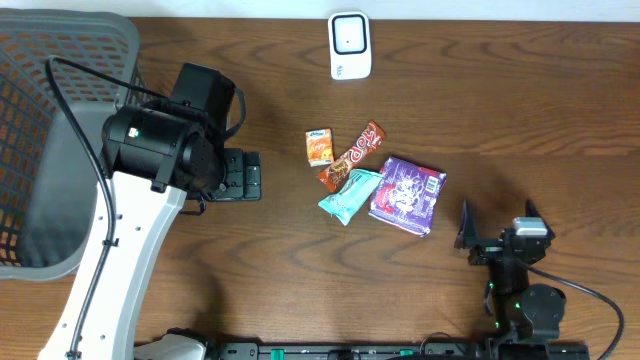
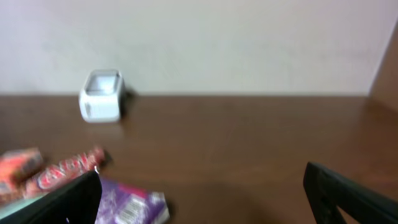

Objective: Scan the item barcode

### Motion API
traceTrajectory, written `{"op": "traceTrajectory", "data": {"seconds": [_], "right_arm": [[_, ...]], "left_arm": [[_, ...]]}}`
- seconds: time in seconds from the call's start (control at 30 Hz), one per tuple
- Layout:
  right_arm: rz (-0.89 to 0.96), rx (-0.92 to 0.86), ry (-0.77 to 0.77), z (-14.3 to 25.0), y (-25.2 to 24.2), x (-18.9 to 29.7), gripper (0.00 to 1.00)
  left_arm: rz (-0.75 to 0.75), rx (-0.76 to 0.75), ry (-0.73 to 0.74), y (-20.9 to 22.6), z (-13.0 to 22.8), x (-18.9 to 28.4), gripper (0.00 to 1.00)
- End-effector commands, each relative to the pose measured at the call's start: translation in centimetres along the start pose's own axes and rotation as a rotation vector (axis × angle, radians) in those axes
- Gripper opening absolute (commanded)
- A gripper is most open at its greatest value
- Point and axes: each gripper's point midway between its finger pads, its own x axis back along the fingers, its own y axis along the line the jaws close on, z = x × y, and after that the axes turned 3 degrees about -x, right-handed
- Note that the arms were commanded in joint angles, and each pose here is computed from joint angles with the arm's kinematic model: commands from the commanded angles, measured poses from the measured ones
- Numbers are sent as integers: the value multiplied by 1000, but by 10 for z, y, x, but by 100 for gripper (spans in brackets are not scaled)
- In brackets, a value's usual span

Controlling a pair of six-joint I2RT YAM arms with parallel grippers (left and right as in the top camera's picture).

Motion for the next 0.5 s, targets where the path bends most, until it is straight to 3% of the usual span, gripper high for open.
{"op": "traceTrajectory", "data": {"seconds": [0.0, 0.13, 0.23, 0.33, 0.47], "right_arm": [[-321, -214, -23, -15, 53, 9, 99], [-815, -477, 193, -8, 126, 56, 99], [-810, -634, 254, -11, 127, 57, 99], [-834, -611, 138, -37, 125, 58, 99], [-860, -513, -153, -99, 119, 72, 99]], "left_arm": [[-6, 8, 10, 2, 1, -2, 98], [-6, 8, 10, 2, 1, -2, 98], [-6, 8, 10, 2, 1, -2, 98], [-6, 8, 10, 2, 1, -2, 98], [-6, 8, 10, 2, 1, -2, 98]]}}
